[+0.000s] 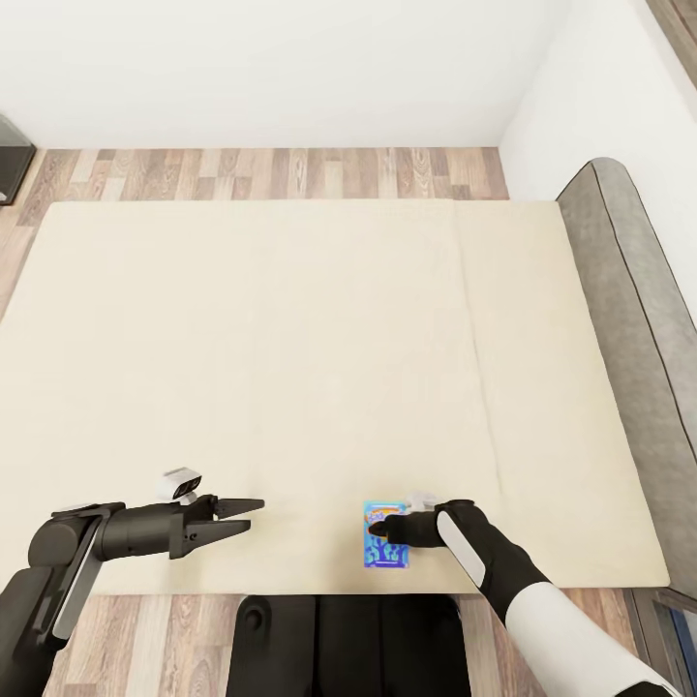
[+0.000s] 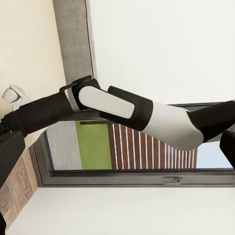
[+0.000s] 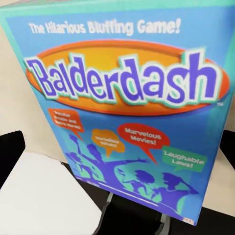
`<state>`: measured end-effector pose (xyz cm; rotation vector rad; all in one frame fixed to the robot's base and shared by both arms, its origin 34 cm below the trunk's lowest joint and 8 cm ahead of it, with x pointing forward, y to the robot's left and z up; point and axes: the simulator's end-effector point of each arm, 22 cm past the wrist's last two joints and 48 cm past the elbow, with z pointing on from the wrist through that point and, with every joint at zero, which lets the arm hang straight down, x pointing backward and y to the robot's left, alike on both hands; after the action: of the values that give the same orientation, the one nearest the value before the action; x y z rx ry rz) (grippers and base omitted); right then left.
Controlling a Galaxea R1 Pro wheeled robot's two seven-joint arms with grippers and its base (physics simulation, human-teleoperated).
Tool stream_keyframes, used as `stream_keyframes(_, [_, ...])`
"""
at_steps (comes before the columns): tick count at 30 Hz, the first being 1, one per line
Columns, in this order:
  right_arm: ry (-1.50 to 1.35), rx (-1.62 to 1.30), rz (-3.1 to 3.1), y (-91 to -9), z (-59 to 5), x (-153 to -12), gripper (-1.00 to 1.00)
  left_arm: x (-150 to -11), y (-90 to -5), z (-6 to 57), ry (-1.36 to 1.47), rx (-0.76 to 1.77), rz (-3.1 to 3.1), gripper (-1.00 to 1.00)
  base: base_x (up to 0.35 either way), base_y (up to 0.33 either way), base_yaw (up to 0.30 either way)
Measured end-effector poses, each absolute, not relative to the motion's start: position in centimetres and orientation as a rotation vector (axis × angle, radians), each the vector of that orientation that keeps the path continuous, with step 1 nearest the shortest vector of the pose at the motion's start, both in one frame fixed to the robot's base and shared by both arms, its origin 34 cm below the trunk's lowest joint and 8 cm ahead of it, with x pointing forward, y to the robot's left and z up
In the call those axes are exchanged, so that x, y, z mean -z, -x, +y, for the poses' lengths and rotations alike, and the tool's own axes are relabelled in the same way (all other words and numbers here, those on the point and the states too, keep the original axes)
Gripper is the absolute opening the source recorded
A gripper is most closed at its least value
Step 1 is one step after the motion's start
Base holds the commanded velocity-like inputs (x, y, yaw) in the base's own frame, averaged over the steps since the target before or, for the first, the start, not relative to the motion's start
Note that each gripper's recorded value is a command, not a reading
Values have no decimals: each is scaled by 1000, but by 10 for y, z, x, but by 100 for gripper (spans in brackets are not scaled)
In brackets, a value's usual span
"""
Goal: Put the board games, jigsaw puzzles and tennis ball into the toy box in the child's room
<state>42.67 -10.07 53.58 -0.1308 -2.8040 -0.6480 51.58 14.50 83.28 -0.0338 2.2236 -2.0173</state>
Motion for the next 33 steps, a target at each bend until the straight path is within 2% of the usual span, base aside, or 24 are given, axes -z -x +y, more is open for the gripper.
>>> stream_keyframes(25, [100,741,-2804,-448,-66,-554,100,-833,-516,145,33,2016,2224,100,0,0,0])
stream_keyframes(33, [100,743,-2804,-449,-66,-554,100,-832,-517,147,37,2008,2225,100,0,80,0])
